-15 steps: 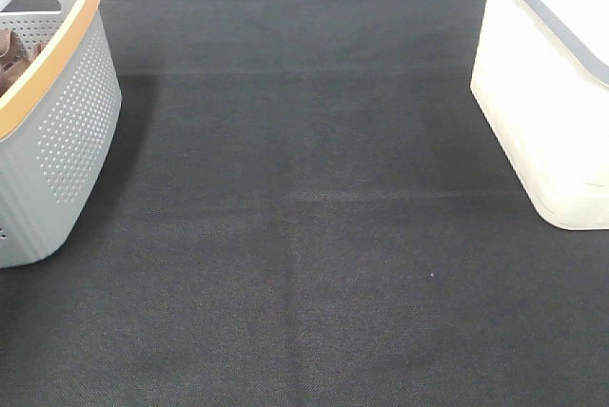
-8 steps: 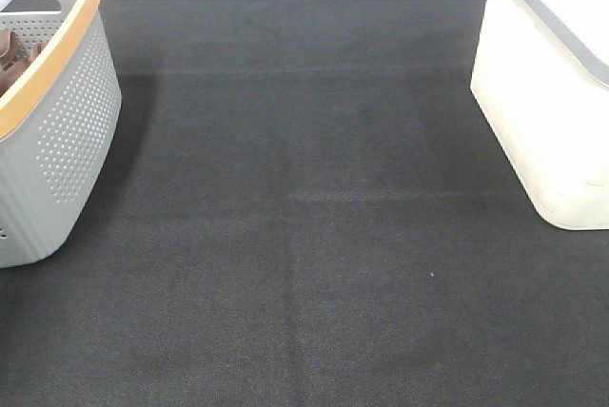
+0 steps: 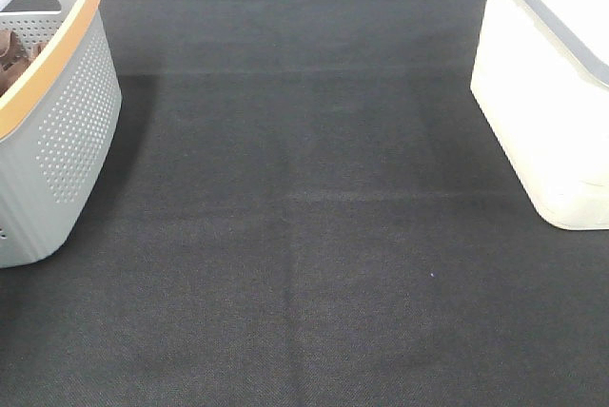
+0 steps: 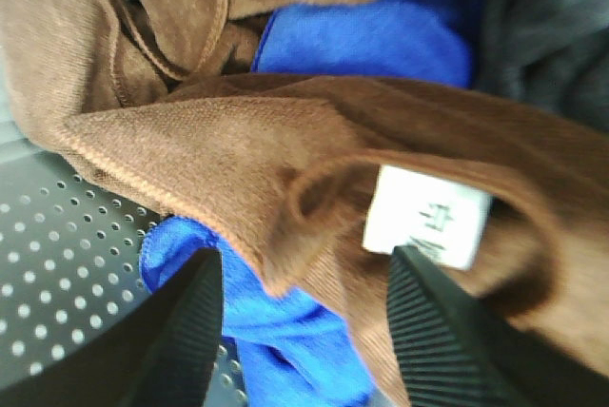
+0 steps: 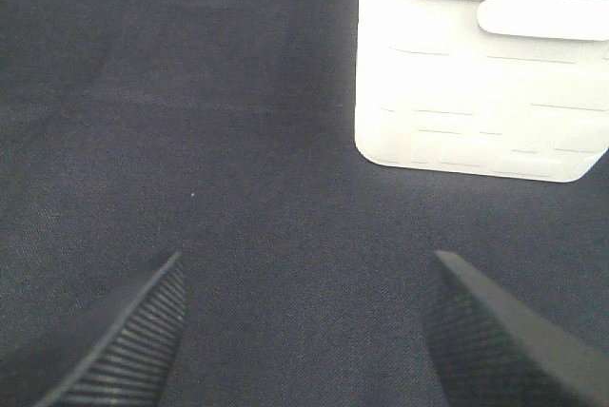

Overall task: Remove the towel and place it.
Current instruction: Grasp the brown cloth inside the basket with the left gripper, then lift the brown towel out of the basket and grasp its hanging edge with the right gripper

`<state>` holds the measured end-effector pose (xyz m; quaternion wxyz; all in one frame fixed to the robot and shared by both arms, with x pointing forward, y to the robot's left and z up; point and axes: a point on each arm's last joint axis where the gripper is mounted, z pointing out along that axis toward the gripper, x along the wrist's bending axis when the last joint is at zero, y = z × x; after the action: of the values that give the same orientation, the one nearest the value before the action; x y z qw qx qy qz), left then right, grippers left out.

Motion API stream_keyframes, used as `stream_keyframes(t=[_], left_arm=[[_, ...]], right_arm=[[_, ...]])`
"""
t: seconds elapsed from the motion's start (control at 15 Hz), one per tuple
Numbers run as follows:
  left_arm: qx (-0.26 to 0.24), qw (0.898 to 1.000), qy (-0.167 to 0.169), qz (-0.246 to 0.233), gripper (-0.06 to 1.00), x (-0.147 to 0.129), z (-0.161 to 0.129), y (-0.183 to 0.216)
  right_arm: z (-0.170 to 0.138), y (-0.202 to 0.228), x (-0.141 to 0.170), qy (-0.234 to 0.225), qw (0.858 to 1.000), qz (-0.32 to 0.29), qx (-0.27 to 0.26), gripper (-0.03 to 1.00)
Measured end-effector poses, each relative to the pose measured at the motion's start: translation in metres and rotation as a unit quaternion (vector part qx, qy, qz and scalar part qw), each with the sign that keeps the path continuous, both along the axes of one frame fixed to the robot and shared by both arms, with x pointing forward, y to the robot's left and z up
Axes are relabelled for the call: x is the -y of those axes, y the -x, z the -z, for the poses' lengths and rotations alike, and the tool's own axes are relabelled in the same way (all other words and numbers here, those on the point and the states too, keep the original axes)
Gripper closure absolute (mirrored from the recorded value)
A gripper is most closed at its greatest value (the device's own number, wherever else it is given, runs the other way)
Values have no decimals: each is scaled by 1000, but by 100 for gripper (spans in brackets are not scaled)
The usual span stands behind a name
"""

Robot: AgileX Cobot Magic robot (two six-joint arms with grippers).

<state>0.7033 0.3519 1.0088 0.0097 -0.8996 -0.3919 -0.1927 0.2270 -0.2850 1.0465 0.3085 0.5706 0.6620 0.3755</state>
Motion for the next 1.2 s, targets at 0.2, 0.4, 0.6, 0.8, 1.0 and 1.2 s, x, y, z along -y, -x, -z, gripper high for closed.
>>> stream_keyframes(t=[0.2,0.4,0.6,0.8,1.0,1.2], left_arm=[[28,1000,-8,8,49,-1,9,-10],[25,1000,-7,9,52,-1,17,-13],[20,1000,-5,9,71,-1,23,-14],[19,1000,7,-1,94,0,24,-13],[12,998,32,-62,94,1,25,-10],[17,984,65,-166,94,0,10,-7]], right_arm=[[0,0,0,0,1000,0,0,30],[0,0,0,0,1000,0,0,30],[0,0,0,0,1000,0,0,30],[0,0,0,0,1000,0,0,30],[0,0,0,0,1000,0,0,30],[0,0,0,0,1000,0,0,30]])
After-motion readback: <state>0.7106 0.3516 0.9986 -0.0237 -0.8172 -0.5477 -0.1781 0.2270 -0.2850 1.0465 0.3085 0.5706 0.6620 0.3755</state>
